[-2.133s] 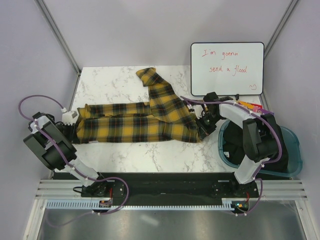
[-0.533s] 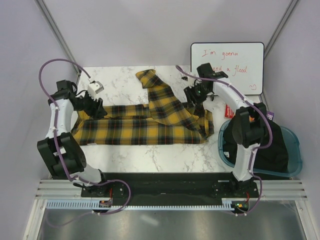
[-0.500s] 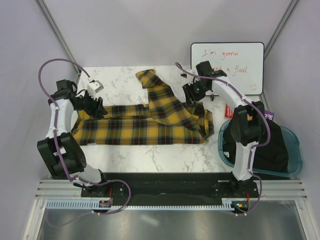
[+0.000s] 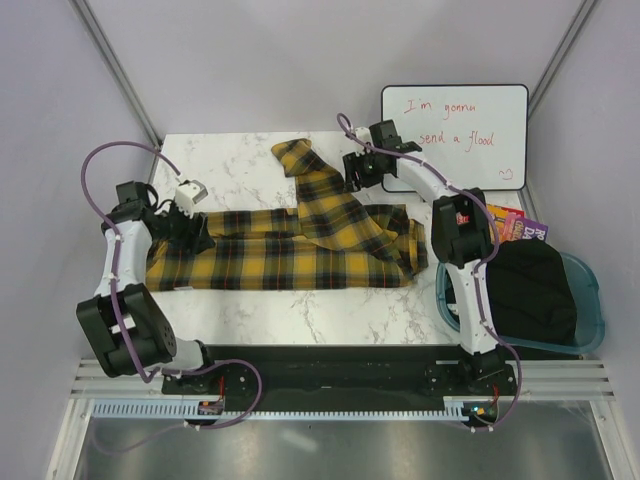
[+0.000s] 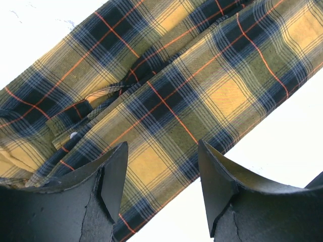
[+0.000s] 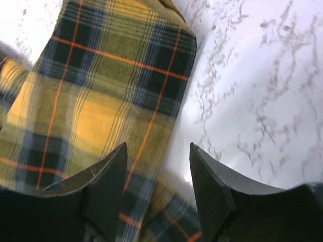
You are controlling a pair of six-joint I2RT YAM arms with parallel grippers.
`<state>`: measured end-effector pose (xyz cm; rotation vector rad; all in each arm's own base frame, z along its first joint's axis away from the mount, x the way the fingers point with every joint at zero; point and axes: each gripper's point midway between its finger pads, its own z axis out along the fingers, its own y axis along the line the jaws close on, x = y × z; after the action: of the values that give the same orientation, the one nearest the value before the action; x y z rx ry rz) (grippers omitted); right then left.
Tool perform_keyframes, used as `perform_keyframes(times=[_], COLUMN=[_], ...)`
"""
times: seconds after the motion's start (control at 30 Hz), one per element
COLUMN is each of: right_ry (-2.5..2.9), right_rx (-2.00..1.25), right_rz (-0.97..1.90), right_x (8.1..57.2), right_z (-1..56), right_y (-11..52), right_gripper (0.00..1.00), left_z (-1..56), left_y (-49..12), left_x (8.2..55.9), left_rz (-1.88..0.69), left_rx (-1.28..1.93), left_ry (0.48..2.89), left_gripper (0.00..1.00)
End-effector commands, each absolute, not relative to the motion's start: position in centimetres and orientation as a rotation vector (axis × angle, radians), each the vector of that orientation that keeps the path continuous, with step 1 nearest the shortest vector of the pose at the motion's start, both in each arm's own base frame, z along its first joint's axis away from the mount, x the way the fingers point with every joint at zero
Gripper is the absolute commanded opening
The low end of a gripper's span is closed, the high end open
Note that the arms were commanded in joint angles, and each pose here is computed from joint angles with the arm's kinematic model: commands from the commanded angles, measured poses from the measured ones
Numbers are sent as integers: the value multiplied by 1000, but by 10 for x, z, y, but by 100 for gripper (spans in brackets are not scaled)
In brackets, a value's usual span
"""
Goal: Fold and stack the long sleeve shirts
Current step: Fold the shirt
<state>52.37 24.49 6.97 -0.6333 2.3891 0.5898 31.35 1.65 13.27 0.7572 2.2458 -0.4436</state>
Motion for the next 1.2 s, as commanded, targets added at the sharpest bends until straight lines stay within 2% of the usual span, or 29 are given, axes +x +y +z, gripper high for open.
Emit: perform_keyframes(times=[0.0, 0.23, 0.3, 0.33, 0.37, 0.43, 0.47, 0.5, 0.83, 0.87, 0.9, 0.93, 1.0, 1.03, 1.17], right_ry=[2300, 2332, 2323, 2332, 2322, 2324, 2304, 2300, 2178, 2180, 2139, 2143, 2044, 2039, 1866], right_rx=[-606, -663, -683, -691, -690, -704, -702, -708, -723, -747, -745, -751, -713, -699, -636], right_rz=[562, 447, 424, 417, 409, 385, 370, 359, 329, 341, 353, 366, 438, 465, 560], right_x=[556, 556, 558, 558, 561, 562, 568, 569, 592, 587, 587, 582, 585, 582, 597], right_z=[74, 32, 26, 18, 20, 11, 16, 14, 37, 37, 62, 63, 107, 107, 154], right_y=[264, 269, 272, 274, 276, 281, 283, 284, 300, 300, 301, 300, 305, 305, 321], right_gripper=[59, 57, 50, 44, 30, 17, 4, 0, 0, 6, 13, 34, 45, 53, 73], left_z=[143, 140, 140, 140, 142, 143, 145, 143, 149, 150, 151, 155, 157, 163, 170], left_y=[19, 20, 20, 20, 20, 20, 20, 20, 23, 24, 22, 23, 19, 18, 10], left_x=[312, 314, 316, 316, 318, 319, 320, 320, 326, 327, 327, 329, 333, 338, 356], left_rz=[-371, -379, -387, -392, -389, -388, -387, -392, -394, -391, -403, -401, -449, -462, -570], left_rx=[777, 775, 771, 766, 765, 763, 762, 759, 749, 750, 736, 729, 697, 689, 643], left_ry=[2202, 2208, 2211, 2213, 2211, 2207, 2204, 2211, 2223, 2220, 2222, 2216, 2211, 2196, 2167], left_gripper=[65, 65, 65, 65, 65, 65, 65, 65, 65, 66, 66, 67, 68, 69, 70])
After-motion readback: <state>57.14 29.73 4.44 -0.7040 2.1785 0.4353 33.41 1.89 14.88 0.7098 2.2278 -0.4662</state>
